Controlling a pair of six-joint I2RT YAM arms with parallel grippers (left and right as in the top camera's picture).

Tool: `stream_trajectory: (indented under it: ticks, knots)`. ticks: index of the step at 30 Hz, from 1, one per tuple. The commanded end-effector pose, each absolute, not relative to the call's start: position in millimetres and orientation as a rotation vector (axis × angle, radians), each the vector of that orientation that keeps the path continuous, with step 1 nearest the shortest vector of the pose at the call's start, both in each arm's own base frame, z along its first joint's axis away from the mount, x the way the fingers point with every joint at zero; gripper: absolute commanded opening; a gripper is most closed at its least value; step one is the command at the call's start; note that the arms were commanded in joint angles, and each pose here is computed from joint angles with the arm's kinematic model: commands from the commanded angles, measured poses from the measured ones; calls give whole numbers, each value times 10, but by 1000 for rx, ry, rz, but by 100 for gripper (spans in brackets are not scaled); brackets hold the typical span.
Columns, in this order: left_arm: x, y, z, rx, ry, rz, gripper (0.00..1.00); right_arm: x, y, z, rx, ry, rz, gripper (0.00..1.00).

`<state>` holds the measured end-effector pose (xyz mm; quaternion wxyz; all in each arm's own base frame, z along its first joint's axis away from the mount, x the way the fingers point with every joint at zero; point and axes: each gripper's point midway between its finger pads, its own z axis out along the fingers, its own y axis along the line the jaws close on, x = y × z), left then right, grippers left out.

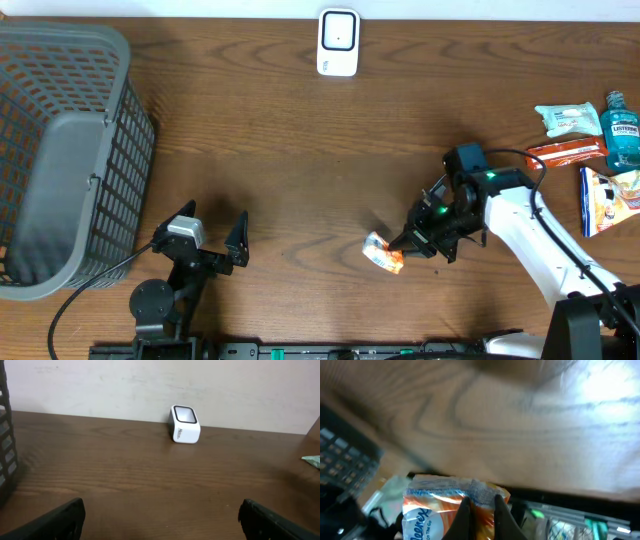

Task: Scan the item barcode
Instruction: 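Hold the tissue pack against the white scanner face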

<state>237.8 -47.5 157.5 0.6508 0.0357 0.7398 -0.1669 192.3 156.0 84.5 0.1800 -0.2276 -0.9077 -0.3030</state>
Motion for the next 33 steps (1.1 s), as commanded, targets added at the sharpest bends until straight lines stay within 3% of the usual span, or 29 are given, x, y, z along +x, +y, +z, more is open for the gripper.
stream_trajectory:
  ticks: [1,11,25,33]
  knots:
    - [2373,-499,1411,83,1720,-398,98,1940,1628,984,-570,-2555,-967,2]
    - [2372,-500,1411,83,1720,-398,98,2148,1648,1018,-434,-2698,-1064,2]
    - [2373,-500,1412,83,1720,-398,98,3939,1496,1223,-308,-3713,-930,1]
    - [2373,-500,1412,83,1720,-398,98,4758,1792,1396,65,-4188,-947,1]
